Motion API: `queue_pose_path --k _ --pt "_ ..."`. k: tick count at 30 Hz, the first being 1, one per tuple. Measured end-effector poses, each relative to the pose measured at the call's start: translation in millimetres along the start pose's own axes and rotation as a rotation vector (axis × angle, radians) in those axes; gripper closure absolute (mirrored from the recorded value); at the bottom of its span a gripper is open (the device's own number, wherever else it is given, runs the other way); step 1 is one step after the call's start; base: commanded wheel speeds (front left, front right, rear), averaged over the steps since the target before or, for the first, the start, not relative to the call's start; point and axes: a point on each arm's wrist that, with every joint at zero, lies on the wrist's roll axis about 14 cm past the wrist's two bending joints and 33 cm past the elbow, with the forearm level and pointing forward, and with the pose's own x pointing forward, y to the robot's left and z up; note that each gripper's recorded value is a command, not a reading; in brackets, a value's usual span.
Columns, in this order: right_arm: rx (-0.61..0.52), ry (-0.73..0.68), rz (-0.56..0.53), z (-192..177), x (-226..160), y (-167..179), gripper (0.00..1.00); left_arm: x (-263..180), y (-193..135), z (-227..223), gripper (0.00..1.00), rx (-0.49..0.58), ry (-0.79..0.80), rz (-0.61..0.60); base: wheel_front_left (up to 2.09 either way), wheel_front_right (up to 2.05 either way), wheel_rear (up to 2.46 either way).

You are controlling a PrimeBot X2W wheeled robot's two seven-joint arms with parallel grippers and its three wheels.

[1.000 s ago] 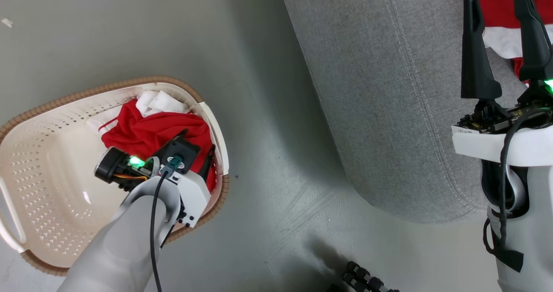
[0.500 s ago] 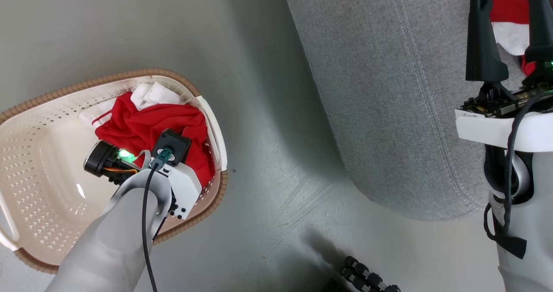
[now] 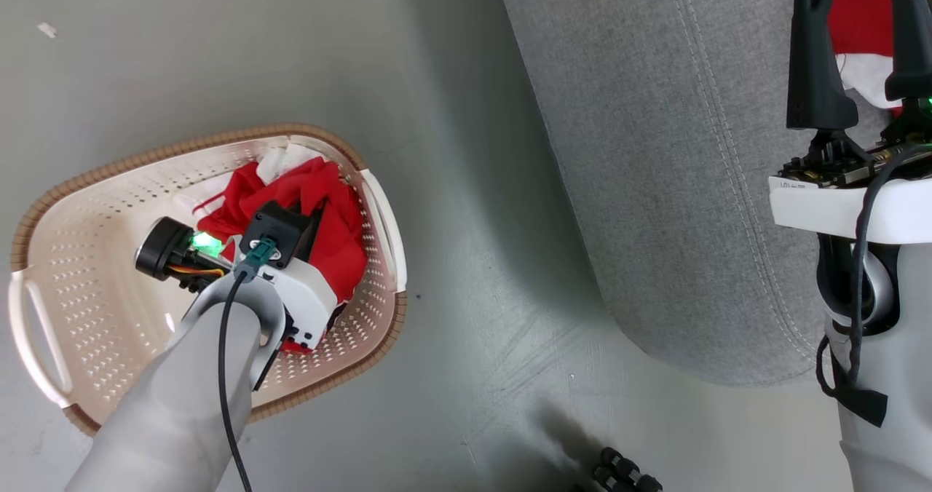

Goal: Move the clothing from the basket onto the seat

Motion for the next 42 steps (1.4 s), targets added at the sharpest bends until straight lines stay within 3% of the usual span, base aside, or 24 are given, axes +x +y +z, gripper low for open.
queue_pose_path --k 13,27,42 --pt "0.024 -0.034 0.030 13.7 4.2 14.0 0.00 -29.8 54.6 85.3 1.00 0.023 -0.225 0.180 0.00 0.00 0.00" --pt "0.035 -0.035 0.074 28.3 -8.9 32.7 0.00 -99.9 80.1 202.1 1.00 0.095 -0.523 0.287 0.00 0.00 0.00" --pt "0.053 -0.066 0.164 57.8 -28.3 65.1 0.00 -191.0 73.3 238.1 1.00 0.163 -0.635 0.380 0.00 0.00 0.00"
